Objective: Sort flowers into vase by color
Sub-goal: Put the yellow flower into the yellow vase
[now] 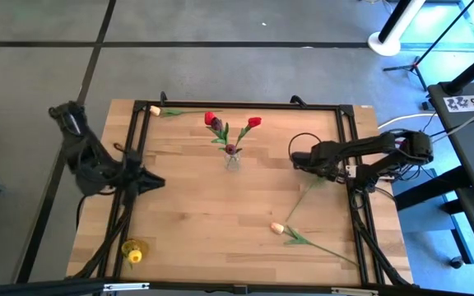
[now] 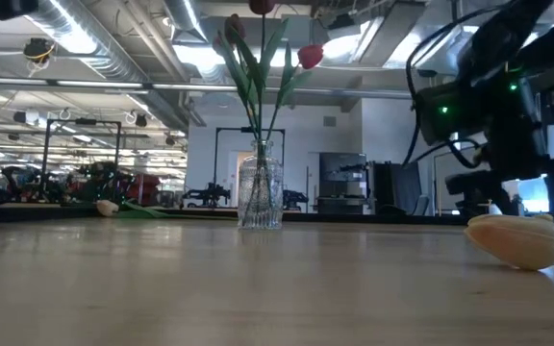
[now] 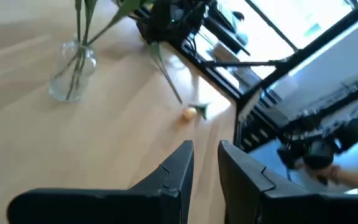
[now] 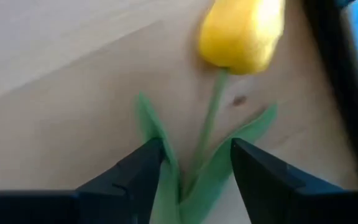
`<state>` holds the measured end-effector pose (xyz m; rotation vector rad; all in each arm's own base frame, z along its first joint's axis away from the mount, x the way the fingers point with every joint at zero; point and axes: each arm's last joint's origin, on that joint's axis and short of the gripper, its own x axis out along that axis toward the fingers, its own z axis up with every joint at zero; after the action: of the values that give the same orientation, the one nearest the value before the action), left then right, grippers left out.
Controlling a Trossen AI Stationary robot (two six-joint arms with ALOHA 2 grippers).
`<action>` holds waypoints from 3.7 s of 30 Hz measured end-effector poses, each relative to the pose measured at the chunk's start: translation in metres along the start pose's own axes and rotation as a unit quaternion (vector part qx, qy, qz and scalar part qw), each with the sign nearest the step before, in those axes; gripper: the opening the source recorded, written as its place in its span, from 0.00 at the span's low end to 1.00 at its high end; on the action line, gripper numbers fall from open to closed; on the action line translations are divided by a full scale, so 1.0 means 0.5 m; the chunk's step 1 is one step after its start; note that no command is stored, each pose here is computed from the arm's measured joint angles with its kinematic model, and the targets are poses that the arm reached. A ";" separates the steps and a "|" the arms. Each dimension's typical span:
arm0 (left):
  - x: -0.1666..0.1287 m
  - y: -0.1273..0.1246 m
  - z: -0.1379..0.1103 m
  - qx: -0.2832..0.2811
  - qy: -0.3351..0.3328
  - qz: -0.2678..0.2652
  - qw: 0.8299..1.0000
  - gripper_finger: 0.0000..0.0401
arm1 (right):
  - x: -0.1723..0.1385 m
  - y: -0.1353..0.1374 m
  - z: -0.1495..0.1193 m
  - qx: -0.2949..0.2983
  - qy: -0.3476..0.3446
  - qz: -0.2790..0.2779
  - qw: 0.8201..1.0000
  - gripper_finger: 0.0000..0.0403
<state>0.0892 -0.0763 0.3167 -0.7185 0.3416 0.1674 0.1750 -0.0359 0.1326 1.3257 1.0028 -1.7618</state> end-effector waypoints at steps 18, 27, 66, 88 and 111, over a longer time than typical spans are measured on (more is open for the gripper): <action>0.075 -0.005 0.152 0.072 -0.078 -0.102 0.989 0.18 | -0.117 0.008 -0.002 -0.035 -0.178 0.142 0.973 0.04; 0.107 -0.035 0.185 0.096 -0.118 -0.162 0.975 0.33 | -0.460 -0.052 -0.068 -0.213 -0.329 0.434 0.811 0.02; 0.305 -0.104 0.166 0.180 -0.248 -0.112 0.945 0.34 | -0.623 0.129 -0.264 -0.379 -0.395 0.753 0.365 0.02; 0.199 -0.098 0.164 0.275 -0.206 -0.071 0.937 0.01 | -0.632 0.120 -0.253 -0.368 -0.402 0.753 0.368 0.54; -0.060 -0.109 -0.001 0.270 0.112 -0.337 0.895 0.00 | -0.632 0.055 -0.280 -0.418 -0.452 0.686 0.387 0.71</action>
<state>0.0756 -0.1182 0.3606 -0.2655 0.3202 -0.6575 0.3303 0.1024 0.4104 0.0192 -0.1518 -0.1834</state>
